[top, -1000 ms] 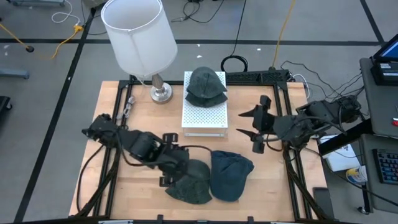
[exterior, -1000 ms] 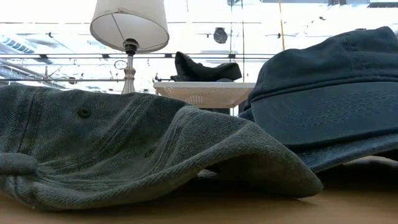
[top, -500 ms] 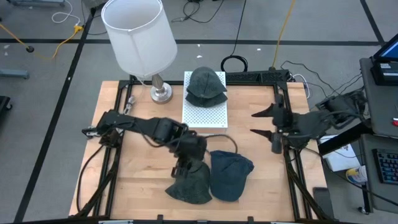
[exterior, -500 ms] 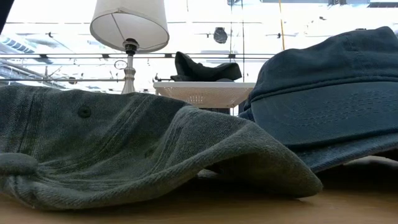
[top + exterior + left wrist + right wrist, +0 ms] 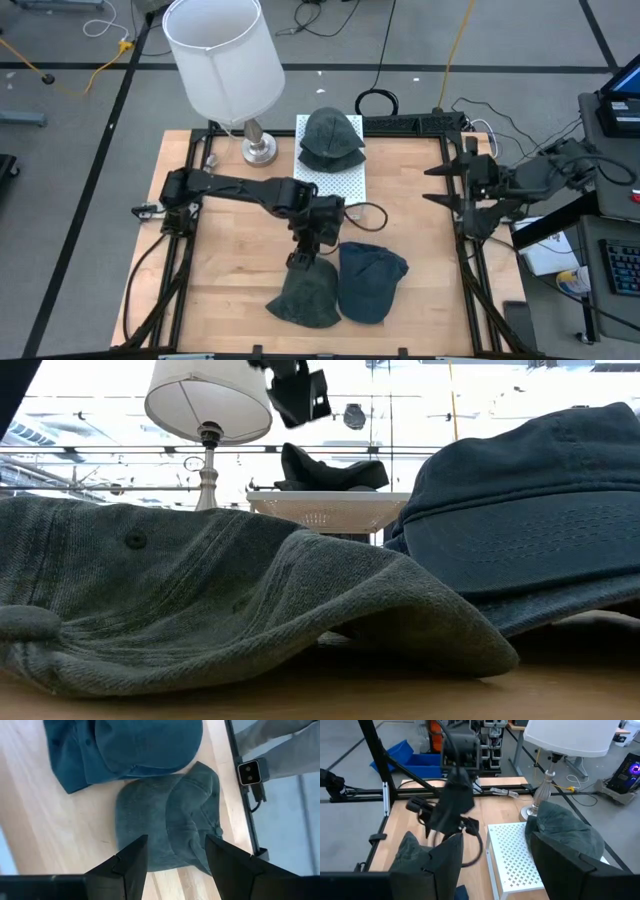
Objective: Pick & Place hat
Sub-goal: Stack the black cap on top of the other black caps on the shelf
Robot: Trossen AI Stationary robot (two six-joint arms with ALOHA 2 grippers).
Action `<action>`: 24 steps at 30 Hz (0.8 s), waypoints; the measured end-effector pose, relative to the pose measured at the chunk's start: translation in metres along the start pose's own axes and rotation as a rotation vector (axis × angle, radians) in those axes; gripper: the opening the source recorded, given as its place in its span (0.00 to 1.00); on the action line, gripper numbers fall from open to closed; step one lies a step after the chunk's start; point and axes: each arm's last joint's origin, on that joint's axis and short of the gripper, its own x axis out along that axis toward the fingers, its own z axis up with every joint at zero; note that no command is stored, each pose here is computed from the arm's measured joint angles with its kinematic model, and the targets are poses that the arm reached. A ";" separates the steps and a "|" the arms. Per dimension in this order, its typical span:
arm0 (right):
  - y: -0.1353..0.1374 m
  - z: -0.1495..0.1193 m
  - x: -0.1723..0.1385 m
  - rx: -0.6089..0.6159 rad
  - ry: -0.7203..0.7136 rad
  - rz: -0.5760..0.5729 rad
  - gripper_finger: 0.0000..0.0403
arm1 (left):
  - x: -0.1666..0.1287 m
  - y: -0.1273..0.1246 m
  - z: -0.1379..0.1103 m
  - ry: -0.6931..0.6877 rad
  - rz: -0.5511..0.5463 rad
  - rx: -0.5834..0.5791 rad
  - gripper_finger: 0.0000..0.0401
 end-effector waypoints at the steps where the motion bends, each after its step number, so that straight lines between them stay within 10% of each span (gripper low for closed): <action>1: -0.001 0.000 -0.001 0.001 -0.003 0.001 0.56 | 0.002 0.006 -0.002 -0.003 -0.010 -0.004 0.50; 24: -0.005 -0.003 -0.006 -0.019 0.007 -0.002 0.56 | 0.060 0.063 -0.045 0.010 -0.033 -0.016 0.50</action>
